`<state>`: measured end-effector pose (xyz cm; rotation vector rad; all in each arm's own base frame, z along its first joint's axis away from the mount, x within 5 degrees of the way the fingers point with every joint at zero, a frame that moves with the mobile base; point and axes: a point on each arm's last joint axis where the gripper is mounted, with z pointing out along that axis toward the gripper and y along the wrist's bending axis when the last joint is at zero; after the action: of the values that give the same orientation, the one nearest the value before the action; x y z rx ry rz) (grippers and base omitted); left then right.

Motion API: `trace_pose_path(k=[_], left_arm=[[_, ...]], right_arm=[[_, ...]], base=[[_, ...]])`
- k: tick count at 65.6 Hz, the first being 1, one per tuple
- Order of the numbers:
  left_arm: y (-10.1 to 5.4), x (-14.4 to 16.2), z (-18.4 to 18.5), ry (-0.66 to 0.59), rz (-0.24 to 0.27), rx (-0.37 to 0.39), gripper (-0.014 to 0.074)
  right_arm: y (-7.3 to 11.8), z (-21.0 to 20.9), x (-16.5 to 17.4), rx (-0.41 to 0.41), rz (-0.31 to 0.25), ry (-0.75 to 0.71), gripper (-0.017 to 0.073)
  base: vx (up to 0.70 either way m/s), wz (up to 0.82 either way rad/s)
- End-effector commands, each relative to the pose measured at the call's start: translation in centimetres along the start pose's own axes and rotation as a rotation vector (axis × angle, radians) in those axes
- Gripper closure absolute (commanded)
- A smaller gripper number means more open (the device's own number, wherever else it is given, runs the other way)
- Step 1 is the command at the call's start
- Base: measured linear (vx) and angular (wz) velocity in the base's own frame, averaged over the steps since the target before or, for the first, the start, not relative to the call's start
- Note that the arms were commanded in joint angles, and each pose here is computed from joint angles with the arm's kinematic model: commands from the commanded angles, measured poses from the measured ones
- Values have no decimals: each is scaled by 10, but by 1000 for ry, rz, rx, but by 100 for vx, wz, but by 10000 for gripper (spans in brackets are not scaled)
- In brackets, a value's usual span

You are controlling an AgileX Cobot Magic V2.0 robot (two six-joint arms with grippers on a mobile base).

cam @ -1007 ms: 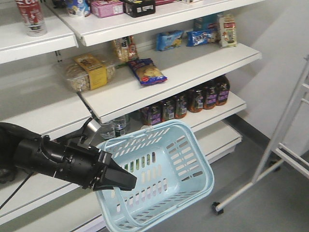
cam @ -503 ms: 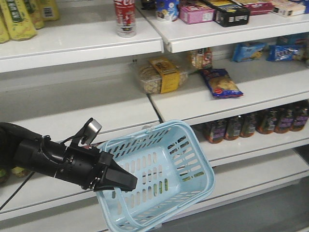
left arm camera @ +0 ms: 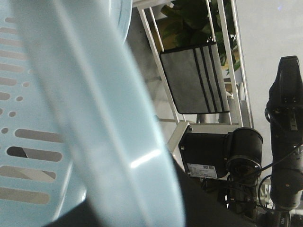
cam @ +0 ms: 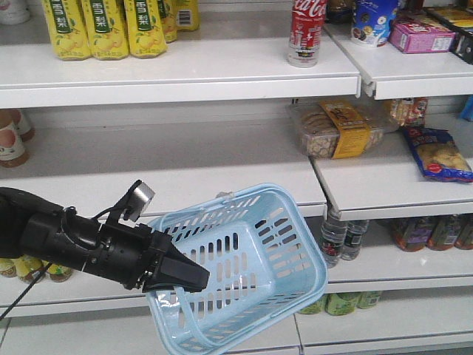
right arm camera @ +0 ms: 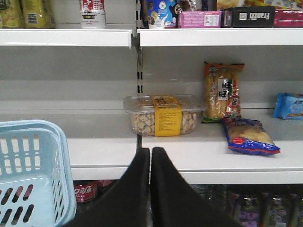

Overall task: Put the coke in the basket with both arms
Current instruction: 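Drive toward the shelf with the Coca-Cola bottle, basket held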

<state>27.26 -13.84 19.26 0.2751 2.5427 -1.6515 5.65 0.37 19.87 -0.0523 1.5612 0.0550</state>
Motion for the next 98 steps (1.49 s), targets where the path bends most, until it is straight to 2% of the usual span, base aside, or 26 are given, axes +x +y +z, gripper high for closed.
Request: trace_pose_path(k=[1, 33, 98], left_arm=[[-26, -2, -7, -23, 51, 115, 599], [-26, -2, -7, -23, 51, 115, 599], [-26, -2, -7, -23, 51, 115, 599]], right_arm=[[0, -1, -4, -2, -6, -76, 568], [0, -1, -4, -2, -6, -76, 568], [0, -1, -4, -2, -6, -76, 568]], base=[[6, 26], [6, 18], [7, 2]])
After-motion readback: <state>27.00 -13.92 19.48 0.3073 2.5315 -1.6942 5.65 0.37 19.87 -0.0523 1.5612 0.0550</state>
